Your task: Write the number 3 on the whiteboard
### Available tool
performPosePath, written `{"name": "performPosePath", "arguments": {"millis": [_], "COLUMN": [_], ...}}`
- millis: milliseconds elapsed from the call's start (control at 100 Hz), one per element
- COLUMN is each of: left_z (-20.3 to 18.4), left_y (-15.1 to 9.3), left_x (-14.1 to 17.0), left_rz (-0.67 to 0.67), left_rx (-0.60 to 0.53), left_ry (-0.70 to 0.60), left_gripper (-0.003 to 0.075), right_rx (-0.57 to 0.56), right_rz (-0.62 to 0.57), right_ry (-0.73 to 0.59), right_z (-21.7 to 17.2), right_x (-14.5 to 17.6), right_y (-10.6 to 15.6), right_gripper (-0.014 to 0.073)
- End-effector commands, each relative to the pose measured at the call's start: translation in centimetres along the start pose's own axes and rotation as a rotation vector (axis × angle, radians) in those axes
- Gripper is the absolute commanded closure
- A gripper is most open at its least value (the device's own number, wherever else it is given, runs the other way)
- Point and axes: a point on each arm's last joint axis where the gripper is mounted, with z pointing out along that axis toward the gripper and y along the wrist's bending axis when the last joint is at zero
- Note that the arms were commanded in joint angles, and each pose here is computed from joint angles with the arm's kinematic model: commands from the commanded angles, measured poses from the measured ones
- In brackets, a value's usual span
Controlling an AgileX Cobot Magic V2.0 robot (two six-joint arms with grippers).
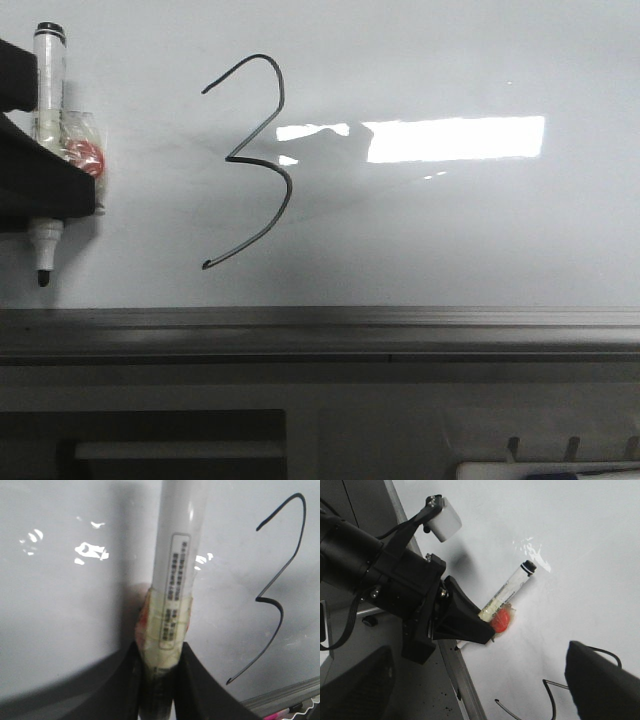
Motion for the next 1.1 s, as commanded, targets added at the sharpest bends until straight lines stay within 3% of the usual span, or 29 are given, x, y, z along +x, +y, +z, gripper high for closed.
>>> {"name": "performPosePath", "arguments": {"millis": [0, 80, 150, 420, 490, 560, 660, 770, 890, 1090], "left_z": [-0.2, -0.2, -0.2, -1.4, -2.3, -3.6, -5.6, -7.8, -10.1, -13.0], "left_y": [-0.6, -0.6, -0.6, -0.9, -1.2, -1.4, -1.7, -1.9, -2.0, -2.1], "left_x": [-1.7, -1.7, -1.7, -2.2, -2.6, -3.1, -3.6, -3.9, -4.1, -3.9], "left_rz": [-0.013, -0.013, -0.013, -0.011, -0.004, 0.024, 0.065, 0.109, 0.199, 0.331], "left_rx": [0.016, 0.016, 0.015, 0.047, 0.073, 0.101, 0.148, 0.191, 0.229, 0.266], "left_ry": [-0.098, -0.102, -0.104, -0.139, -0.178, -0.223, -0.288, -0.355, -0.437, -0.536], "left_gripper": [0.0575, 0.0447, 0.0395, 0.0392, 0.0392, 0.0396, 0.0438, 0.0547, 0.0741, 0.0741], "right_rx": [0.04, 0.04, 0.04, 0.034, 0.03, 0.027, 0.031, 0.04, 0.082, 0.187], "right_rz": [0.01, 0.01, 0.01, 0.038, 0.058, 0.056, 0.043, 0.042, 0.043, 0.046], "right_ry": [-0.114, -0.114, -0.114, -0.105, -0.102, -0.101, -0.1, -0.128, -0.222, -0.442], "right_z": [-1.6, -1.6, -1.6, -1.7, -1.8, -2.1, -2.8, -3.7, -5.5, -9.4], "right_x": [-1.7, -1.7, -1.7, -1.6, -1.6, -1.6, -1.6, -1.5, -0.7, 3.3], "right_y": [-0.5, -0.5, -0.5, -0.4, -0.4, -0.3, -0.3, -0.2, 0.0, 1.0], "right_gripper": [-0.0022, -0.0022, -0.0022, -0.0004, 0.009, 0.0319, 0.0666, 0.0652, 0.0652, 0.0652]}}
